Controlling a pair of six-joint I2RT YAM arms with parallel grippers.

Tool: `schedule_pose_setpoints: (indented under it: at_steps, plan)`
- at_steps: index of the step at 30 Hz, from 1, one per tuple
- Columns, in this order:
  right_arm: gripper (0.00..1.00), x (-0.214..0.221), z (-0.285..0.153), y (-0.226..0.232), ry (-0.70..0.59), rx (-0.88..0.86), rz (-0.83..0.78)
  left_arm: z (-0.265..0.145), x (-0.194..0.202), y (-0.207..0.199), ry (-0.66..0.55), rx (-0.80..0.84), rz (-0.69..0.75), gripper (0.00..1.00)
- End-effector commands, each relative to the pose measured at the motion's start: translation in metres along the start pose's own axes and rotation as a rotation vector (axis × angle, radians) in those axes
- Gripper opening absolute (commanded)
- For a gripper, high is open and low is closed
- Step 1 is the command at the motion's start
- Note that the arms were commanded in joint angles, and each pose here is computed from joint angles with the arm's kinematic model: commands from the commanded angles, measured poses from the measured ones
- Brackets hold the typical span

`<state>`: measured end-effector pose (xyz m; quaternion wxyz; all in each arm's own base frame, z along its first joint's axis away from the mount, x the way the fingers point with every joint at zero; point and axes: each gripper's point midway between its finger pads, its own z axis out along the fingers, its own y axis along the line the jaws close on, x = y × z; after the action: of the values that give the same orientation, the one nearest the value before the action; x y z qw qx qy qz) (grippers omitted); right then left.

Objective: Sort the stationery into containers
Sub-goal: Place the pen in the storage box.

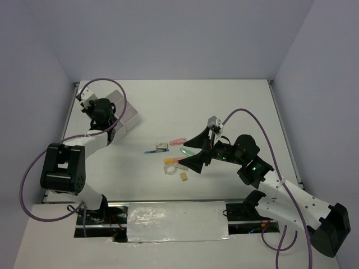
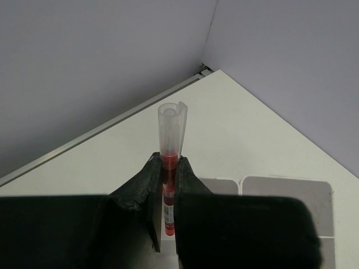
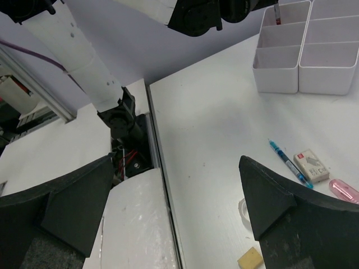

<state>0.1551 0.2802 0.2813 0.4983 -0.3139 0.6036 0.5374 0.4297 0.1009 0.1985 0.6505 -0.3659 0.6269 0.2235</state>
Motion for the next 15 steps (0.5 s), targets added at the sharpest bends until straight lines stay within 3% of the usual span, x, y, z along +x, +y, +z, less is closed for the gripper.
schedule_pose_setpoints:
  at_steps: [1,4,7,8,11,15]
  plan:
    - [1.0,-0.014,-0.002,0.008,-0.051,-0.035,-0.058,0.002,-0.012,-0.003,-0.049,-0.012,-0.088,0.15]
    - [1.0,-0.013,-0.002,0.007,-0.048,-0.038,-0.056,0.003,-0.007,-0.002,-0.031,-0.017,-0.075,0.24]
    - [1.0,-0.013,-0.001,0.008,-0.048,-0.041,-0.059,0.001,-0.005,0.0,-0.025,-0.021,-0.084,0.5]
    - [1.0,-0.013,-0.001,0.008,-0.046,-0.04,-0.057,0.001,-0.005,0.001,-0.025,-0.025,-0.087,0.64]
    - [1.0,-0.012,-0.001,0.007,-0.045,-0.035,-0.055,0.0,-0.005,0.005,-0.019,-0.038,-0.087,0.77]
    - [1.0,-0.01,0.0,0.004,-0.039,-0.024,-0.054,-0.009,-0.022,0.0,-0.041,-0.012,-0.125,0.82]
